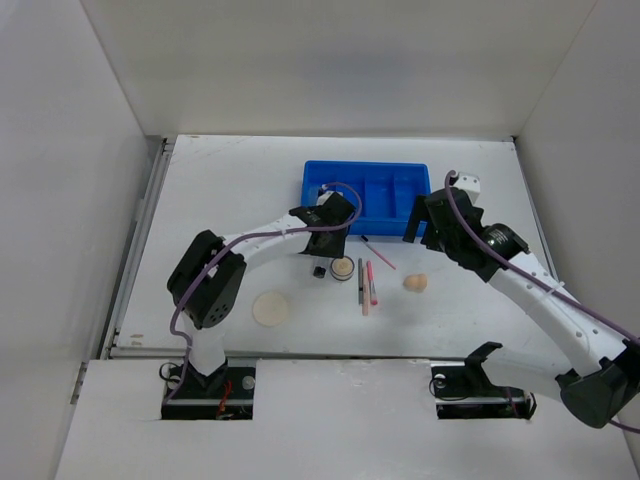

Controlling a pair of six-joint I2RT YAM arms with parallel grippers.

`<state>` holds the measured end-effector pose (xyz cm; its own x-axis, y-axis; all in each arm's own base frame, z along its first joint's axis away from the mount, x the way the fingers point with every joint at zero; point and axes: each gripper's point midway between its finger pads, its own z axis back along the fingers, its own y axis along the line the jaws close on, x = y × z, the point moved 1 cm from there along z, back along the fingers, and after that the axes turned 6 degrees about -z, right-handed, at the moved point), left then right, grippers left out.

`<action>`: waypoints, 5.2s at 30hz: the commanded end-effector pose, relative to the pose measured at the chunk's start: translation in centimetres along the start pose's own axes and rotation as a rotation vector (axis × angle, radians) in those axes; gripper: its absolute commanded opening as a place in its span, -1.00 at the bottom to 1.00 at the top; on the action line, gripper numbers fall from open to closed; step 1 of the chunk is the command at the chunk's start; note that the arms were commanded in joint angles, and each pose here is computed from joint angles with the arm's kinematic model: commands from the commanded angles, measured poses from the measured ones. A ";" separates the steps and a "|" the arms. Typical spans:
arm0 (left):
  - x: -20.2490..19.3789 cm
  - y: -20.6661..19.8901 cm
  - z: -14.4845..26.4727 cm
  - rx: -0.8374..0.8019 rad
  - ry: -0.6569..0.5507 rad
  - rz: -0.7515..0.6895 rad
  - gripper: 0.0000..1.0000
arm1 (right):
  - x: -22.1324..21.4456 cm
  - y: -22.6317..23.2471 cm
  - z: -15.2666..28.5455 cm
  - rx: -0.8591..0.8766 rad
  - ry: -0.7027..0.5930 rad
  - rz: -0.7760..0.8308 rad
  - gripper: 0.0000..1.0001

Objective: Organize the makeup

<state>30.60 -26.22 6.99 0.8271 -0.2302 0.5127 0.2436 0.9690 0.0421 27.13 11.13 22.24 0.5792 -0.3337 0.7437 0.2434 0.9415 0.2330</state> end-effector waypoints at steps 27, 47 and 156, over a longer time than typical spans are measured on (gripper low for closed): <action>-2.4 1.7 -3.4 -0.004 0.060 0.101 0.04 | -0.5 1.2 -0.9 0.022 0.024 0.007 1.00; 15.1 3.7 7.0 0.034 -0.237 0.004 -1.00 | -0.3 1.4 -0.9 0.029 0.018 0.002 1.00; 23.0 -7.8 1.7 -0.295 -0.342 0.001 -1.00 | 0.9 -2.5 3.4 0.002 -0.100 -0.131 1.00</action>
<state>46.41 -37.66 16.30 0.6848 -0.1617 0.7105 0.3708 0.9167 -0.1488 24.80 8.99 24.75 0.4593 -0.4499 0.7659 0.2919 0.8908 0.3483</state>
